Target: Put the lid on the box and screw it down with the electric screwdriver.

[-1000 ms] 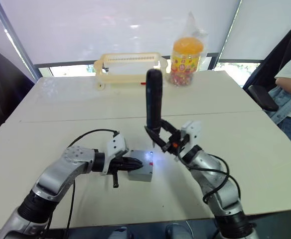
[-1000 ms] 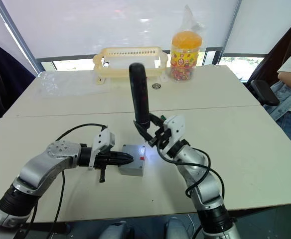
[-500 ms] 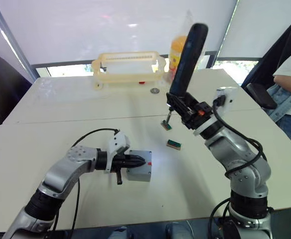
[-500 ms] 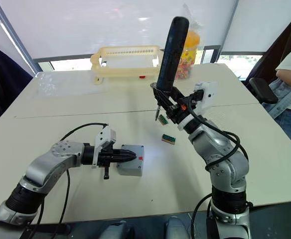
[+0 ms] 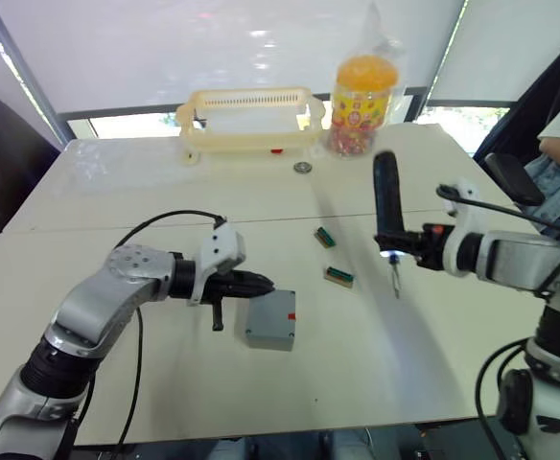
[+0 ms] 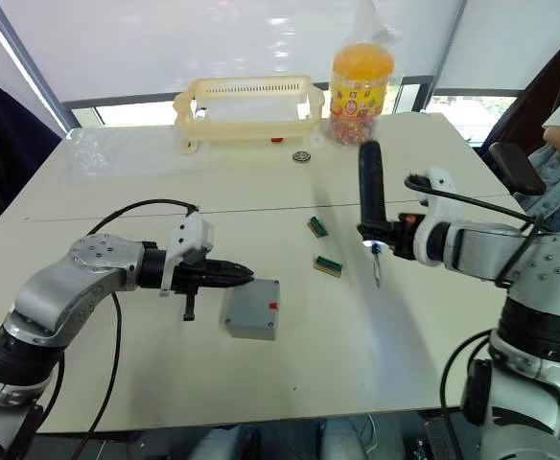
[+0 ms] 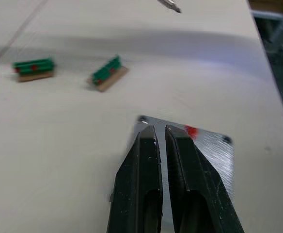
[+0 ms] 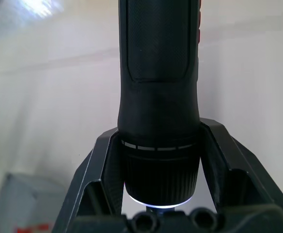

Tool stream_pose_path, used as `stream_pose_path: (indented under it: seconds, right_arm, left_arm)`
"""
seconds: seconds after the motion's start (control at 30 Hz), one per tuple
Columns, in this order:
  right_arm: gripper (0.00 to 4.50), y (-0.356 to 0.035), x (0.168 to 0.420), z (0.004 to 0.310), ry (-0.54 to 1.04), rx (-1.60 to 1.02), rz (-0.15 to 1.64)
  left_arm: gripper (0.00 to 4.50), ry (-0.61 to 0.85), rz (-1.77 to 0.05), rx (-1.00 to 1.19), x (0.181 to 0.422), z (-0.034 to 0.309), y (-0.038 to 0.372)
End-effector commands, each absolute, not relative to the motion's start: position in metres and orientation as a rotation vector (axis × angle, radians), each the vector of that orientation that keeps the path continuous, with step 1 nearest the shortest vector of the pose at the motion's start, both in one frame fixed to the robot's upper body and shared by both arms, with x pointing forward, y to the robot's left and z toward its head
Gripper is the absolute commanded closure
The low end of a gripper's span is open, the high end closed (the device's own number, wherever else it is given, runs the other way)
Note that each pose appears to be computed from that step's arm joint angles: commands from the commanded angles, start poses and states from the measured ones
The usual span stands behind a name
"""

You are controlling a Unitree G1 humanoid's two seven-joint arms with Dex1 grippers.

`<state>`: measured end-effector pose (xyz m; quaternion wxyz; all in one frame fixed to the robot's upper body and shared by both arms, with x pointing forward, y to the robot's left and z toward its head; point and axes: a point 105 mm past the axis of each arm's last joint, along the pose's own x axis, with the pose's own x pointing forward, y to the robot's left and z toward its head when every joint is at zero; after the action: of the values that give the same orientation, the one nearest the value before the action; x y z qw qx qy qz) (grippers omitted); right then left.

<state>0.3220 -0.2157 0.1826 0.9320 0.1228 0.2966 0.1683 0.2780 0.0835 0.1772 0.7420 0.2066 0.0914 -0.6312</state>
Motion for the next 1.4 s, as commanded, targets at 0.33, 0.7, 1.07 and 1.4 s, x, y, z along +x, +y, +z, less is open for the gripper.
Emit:
stream_pose_path:
  seconds: [0.33,0.7,1.07,1.4]
  right_arm:
    - [2.72,-0.259,0.3,0.163,0.777,0.247,0.192]
    - [2.22,-0.267,0.301,0.146,0.843,0.241,0.137]
    - [0.09,-0.269,0.307,0.15,0.795,0.127,0.114]
    - [0.09,-0.256,0.327,0.208,0.423,-0.293,0.271]
  left_arm:
    - [4.24,0.152,-1.446,0.491,0.281,0.168,0.073]
    - [4.24,0.146,-1.406,0.436,0.283,0.164,0.071]
    - [4.24,0.146,-1.284,0.29,0.301,0.175,0.088]
    - [4.24,0.191,-1.122,0.167,0.302,0.176,0.131]
